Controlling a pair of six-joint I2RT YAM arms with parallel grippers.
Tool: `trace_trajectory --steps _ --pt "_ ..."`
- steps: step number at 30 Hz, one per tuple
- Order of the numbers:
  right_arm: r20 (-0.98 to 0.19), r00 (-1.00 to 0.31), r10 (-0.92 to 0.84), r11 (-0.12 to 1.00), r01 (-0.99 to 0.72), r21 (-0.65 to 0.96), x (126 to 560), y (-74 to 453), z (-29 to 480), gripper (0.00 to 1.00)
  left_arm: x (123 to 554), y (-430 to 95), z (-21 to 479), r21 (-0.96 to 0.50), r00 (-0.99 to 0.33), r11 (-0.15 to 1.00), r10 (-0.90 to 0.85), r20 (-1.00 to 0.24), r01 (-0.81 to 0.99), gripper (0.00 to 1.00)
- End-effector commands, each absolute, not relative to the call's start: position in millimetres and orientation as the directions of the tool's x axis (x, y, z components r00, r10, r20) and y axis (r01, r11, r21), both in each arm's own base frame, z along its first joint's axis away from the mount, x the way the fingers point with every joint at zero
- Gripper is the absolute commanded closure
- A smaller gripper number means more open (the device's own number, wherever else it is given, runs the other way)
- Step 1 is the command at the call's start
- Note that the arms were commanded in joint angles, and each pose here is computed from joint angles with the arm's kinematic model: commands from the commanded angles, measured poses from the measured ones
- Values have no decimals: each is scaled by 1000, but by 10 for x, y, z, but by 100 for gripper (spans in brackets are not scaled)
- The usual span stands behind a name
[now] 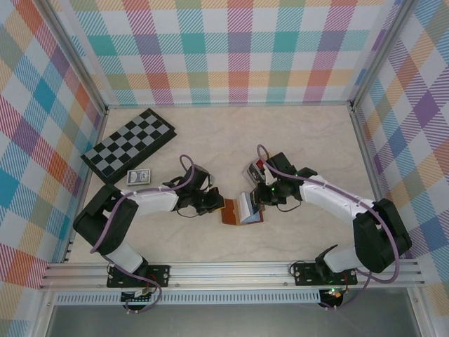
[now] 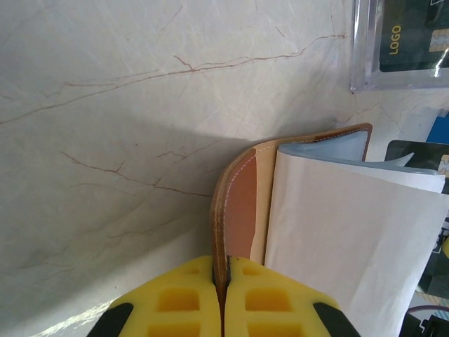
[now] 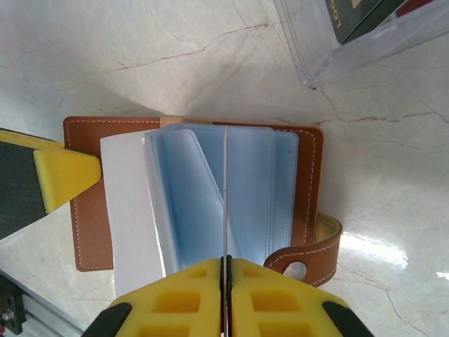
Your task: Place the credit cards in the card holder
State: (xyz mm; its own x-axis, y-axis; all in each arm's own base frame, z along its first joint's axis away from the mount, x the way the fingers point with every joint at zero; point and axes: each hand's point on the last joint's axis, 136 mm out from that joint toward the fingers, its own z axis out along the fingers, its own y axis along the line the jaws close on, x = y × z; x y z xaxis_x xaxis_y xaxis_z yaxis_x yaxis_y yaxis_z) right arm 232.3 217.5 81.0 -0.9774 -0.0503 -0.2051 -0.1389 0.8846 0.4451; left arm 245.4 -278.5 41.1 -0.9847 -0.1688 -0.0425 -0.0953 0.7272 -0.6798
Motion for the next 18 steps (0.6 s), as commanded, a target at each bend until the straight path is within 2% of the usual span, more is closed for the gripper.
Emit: trace_trajectory --steps 1,10,18 --pt "-227 -972 -56 906 -145 398 2321 2168 844 90 2471 -2860 434 -688 -987 721 -157 -42 -86 100" --pt "-351 -936 38 943 -83 322 2428 2153 817 89 2477 -2937 457 -704 -984 703 -177 -30 -105 100" --pt "-404 -913 63 949 -70 307 2411 2188 808 90 2489 -2960 426 -707 -979 695 -205 -24 -128 100"
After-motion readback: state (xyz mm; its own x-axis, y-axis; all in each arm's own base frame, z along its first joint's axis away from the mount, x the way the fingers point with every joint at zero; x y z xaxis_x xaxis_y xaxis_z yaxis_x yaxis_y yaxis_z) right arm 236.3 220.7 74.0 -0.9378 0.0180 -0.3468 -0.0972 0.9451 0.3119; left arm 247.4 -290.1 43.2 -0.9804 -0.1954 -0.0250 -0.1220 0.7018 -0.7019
